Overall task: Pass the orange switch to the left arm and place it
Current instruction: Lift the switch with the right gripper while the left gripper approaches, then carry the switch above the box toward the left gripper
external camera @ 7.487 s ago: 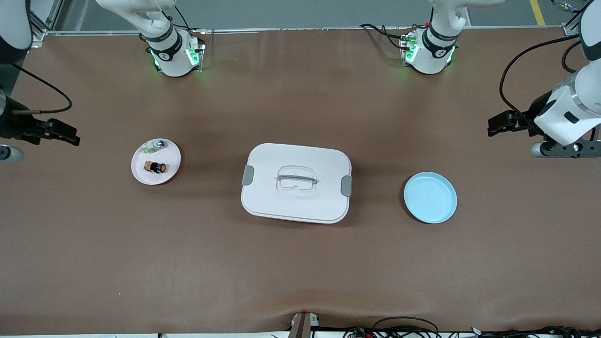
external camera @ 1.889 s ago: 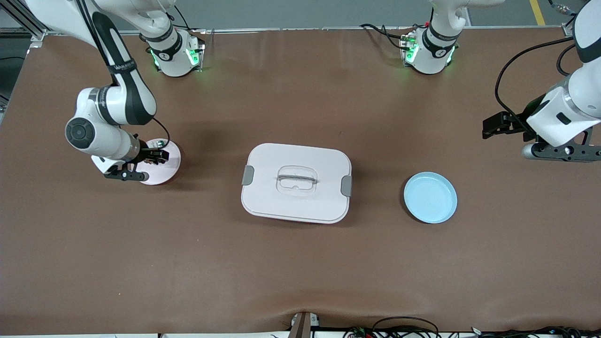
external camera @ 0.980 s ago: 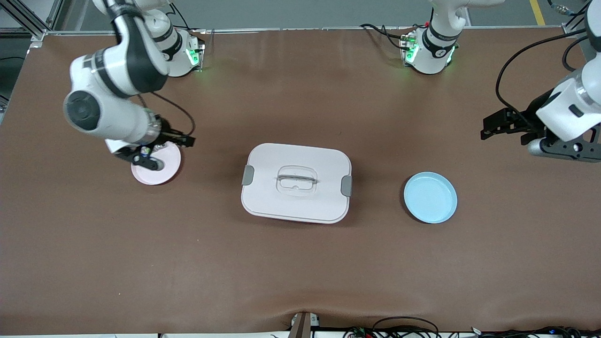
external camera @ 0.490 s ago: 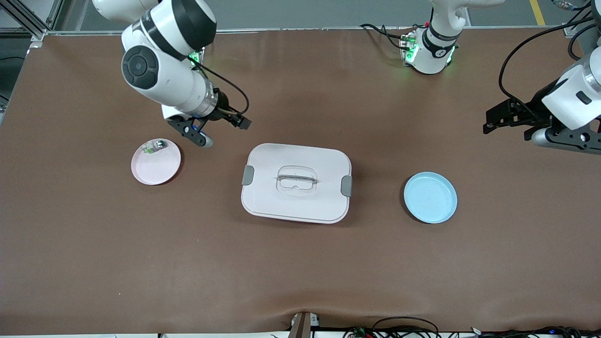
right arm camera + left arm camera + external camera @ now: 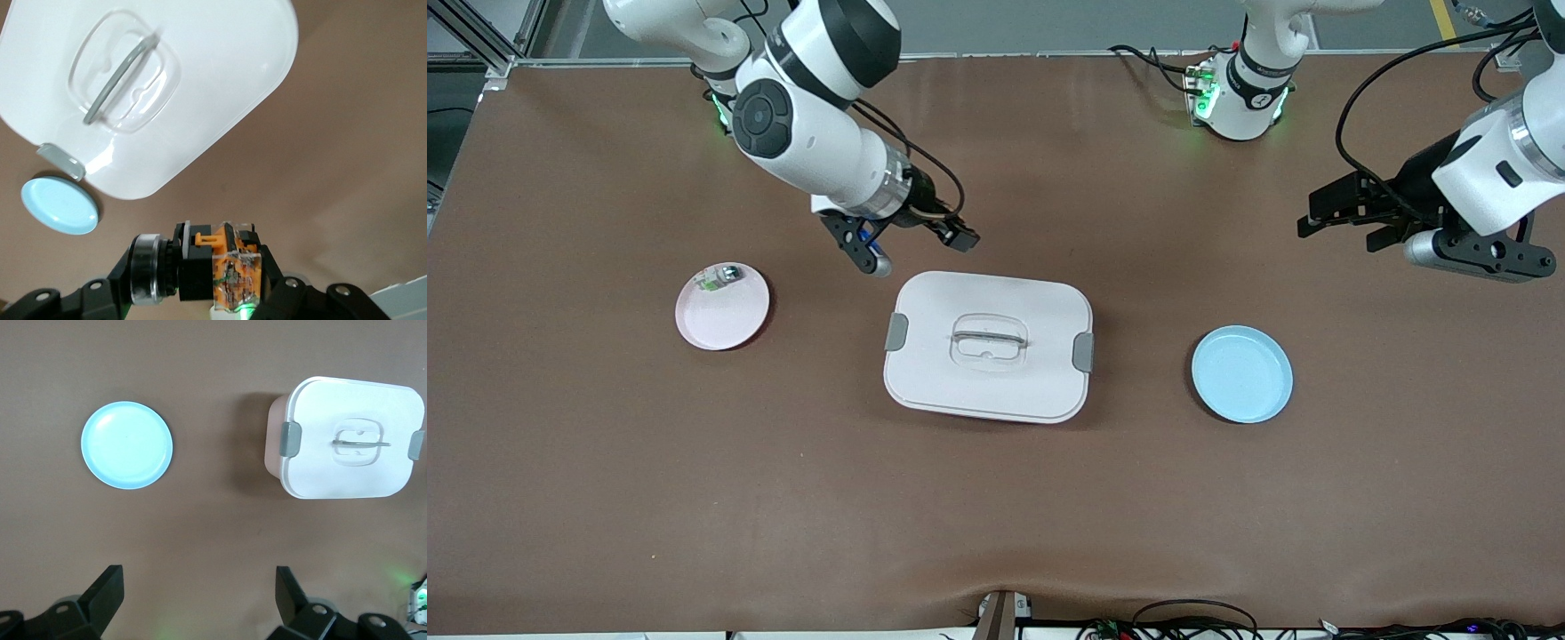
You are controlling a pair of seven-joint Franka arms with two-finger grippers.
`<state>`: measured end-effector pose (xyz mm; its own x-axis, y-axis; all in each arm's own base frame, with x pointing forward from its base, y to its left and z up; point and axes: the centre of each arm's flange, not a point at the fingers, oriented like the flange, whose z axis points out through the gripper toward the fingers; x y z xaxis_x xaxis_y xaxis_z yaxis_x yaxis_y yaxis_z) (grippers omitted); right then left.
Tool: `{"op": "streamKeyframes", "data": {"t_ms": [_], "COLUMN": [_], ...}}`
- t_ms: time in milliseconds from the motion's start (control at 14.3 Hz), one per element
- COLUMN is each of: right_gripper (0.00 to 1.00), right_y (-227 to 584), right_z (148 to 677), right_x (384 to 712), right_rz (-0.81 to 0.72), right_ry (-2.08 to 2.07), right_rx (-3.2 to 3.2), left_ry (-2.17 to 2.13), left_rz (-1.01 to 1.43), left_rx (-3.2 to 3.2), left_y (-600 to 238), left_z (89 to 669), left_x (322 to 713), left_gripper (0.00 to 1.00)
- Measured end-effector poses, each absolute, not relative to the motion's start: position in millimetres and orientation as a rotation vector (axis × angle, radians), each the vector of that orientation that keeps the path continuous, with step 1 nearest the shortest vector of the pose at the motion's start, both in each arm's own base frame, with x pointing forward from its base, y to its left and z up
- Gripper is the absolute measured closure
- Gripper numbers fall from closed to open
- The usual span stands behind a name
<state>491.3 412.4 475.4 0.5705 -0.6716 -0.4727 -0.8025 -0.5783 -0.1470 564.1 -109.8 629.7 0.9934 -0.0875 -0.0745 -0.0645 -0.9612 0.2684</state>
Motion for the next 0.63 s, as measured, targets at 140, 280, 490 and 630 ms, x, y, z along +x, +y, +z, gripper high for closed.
{"op": "streamKeyframes", "data": {"t_ms": [140, 280, 490, 630], "right_gripper": [0.27, 0.27, 0.27, 0.27], "right_y": [426.5, 439.4, 458.1, 462.4], "right_z": [479.6, 480.0, 477.6, 476.5], "right_x": [497.9, 499.8, 496.8, 498.9], "right_rz": [0.521, 0.512, 0.544, 0.574], "right_ry": [1.252, 1.288, 1.328, 1.36], "right_rx": [-2.386, -2.315, -2.201, -2.126], "left_ry": [-0.097, -0.103, -0.132, -0.202], "left_rz": [-0.156, -0.196, -0.18, -0.099], "left_rx": [2.866, 2.864, 2.813, 2.768], "left_y": [-122.1, -140.8, -145.5, -143.7], "left_z": [626.4, 619.9, 624.7, 630.1], "left_x": [560.4, 551.4, 526.7, 507.9], "left_gripper": [0.0, 0.0, 0.0, 0.0]}}
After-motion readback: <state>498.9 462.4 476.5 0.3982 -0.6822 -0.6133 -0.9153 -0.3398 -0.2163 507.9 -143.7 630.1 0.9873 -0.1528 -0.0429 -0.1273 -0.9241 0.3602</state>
